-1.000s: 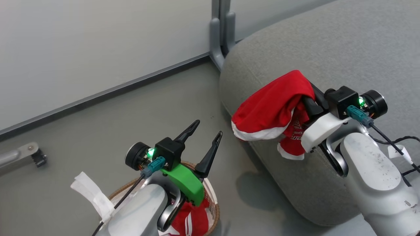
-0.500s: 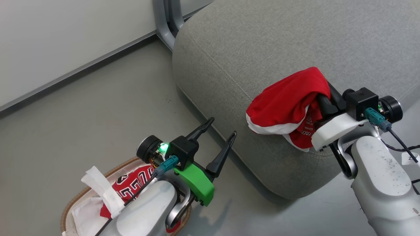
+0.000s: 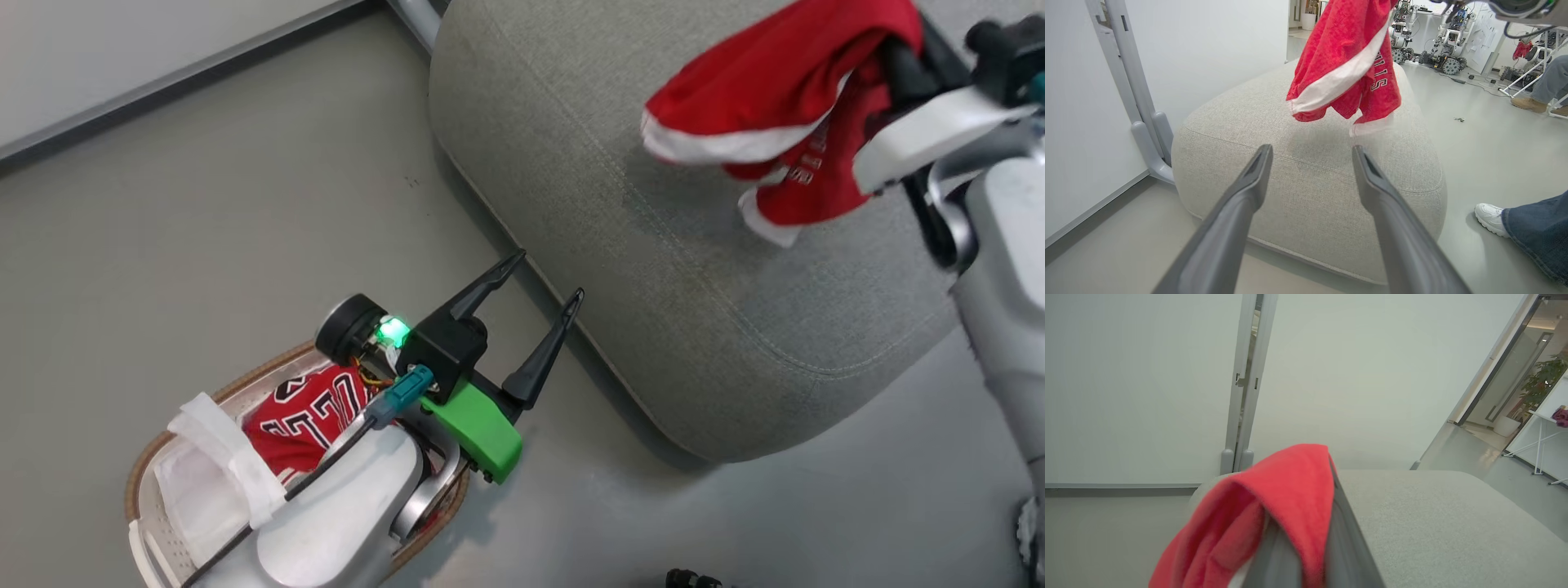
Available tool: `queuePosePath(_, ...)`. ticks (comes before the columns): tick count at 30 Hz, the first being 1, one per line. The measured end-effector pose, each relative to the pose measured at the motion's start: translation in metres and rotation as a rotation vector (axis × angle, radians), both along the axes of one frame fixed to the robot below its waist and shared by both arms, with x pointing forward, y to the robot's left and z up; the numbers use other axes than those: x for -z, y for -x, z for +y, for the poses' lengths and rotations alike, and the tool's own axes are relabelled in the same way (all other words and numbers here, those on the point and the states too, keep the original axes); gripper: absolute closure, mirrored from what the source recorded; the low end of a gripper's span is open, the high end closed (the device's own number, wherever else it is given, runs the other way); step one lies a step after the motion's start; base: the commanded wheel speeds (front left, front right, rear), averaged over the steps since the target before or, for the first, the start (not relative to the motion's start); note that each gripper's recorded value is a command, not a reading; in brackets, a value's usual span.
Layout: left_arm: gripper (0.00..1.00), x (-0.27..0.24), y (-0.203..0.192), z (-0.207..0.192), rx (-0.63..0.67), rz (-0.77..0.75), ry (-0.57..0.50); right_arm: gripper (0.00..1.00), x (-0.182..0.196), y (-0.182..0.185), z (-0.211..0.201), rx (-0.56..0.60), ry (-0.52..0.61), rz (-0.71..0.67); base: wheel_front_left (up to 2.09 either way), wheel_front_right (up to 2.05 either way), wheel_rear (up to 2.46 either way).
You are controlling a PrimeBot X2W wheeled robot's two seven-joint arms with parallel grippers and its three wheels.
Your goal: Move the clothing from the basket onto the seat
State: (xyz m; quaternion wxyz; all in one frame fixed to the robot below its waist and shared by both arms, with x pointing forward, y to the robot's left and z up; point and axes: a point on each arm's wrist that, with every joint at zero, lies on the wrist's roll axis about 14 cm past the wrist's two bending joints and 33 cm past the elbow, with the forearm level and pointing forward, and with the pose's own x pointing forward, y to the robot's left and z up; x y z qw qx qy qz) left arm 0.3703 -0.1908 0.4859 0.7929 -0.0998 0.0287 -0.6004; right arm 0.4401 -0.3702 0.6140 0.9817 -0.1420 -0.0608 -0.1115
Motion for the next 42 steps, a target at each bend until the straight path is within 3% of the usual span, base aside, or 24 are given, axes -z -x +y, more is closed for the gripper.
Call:
queuePosePath(5, 0.0, 0.0, -0.016, 0.012, -0.027, -0.016, 0.014, 1.0, -0.057, -0.042, -0.029, 0.044, -0.035, -0.102, 0.0, 0.0, 0.0)
queuePosePath(8, 0.0, 0.002, -0.025, 0.02, -0.039, -0.018, 0.02, 1.0, -0.091, -0.062, -0.051, 0.085, 0.004, -0.133, 0.0, 0.0, 0.0)
queuePosePath(13, 0.0, 0.013, -0.041, 0.035, -0.076, -0.011, 0.02, 1.0, -0.104, -0.091, -0.077, 0.16, 0.085, -0.103, 0.0, 0.0, 0.0)
queuePosePath(19, 0.0, 0.043, -0.056, 0.056, -0.132, 0.038, -0.011, 1.0, -0.036, -0.127, -0.101, 0.238, 0.094, 0.046, 0.0, 0.0, 0.0)
queuePosePath(26, 0.0, 0.092, -0.07, 0.082, -0.201, 0.12, -0.075, 1.0, 0.145, -0.144, -0.078, 0.234, -0.075, 0.323, 0.0, 0.0, 0.0)
queuePosePath(31, 0.0, 0.113, -0.072, 0.089, -0.217, 0.159, -0.106, 1.0, 0.22, -0.132, -0.053, 0.218, -0.151, 0.44, 0.0, 0.0, 0.0)
queuePosePath(32, 0.0, 0.114, -0.073, 0.09, -0.22, 0.161, -0.109, 0.9, 0.229, -0.129, -0.048, 0.211, -0.159, 0.456, 0.0, 0.0, 0.0)
queuePosePath(33, 0.0, 0.115, -0.073, 0.09, -0.22, 0.161, -0.11, 0.7, 0.232, -0.128, -0.046, 0.207, -0.164, 0.46, 0.0, 0.0, 0.0)
queuePosePath(34, 0.0, 0.115, -0.073, 0.089, -0.219, 0.161, -0.11, 0.29, 0.232, -0.127, -0.045, 0.208, -0.172, 0.454, 0.0, 0.0, 0.0)
queuePosePath(35, 0.0, 0.114, -0.073, 0.089, -0.217, 0.16, -0.11, 0.0, 0.231, -0.126, -0.044, 0.207, -0.181, 0.442, 0.0, 0.0, 0.0)
queuePosePath(42, 0.0, 0.104, -0.074, 0.087, -0.23, 0.145, -0.103, 0.0, 0.23, -0.1, -0.033, 0.181, -0.201, 0.443, 0.0, 0.0, 0.0)
